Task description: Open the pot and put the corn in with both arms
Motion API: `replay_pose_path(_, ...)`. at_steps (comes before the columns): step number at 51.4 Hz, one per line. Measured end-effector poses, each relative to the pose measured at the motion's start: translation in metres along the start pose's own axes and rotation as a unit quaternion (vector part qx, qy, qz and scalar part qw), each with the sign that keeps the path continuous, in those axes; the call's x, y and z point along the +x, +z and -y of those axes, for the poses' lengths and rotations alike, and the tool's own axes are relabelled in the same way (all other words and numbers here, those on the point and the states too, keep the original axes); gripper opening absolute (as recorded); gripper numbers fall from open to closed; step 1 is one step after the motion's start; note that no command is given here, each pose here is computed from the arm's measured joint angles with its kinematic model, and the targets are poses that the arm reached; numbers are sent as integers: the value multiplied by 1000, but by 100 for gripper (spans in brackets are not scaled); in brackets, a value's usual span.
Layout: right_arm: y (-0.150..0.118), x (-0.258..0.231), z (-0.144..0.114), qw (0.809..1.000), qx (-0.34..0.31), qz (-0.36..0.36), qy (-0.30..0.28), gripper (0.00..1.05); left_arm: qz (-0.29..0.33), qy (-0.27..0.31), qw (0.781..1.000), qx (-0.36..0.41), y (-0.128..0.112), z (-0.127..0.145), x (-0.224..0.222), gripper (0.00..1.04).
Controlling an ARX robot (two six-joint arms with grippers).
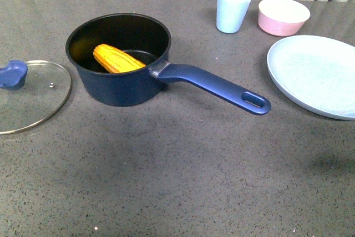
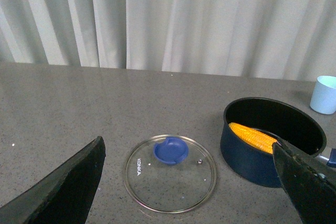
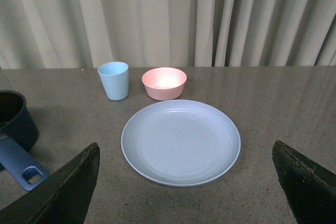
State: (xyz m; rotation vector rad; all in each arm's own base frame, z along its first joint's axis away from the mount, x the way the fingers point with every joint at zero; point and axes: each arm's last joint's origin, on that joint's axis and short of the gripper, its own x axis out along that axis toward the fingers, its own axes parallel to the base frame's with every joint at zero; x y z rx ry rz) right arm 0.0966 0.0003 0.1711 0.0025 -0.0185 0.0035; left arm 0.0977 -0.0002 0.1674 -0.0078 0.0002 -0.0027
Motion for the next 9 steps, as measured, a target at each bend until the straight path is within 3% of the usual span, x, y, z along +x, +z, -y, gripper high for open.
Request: replay_pose_path(9,0,0,0,1000,0,0,0,96,0,0,1000,0,0,0,0,96)
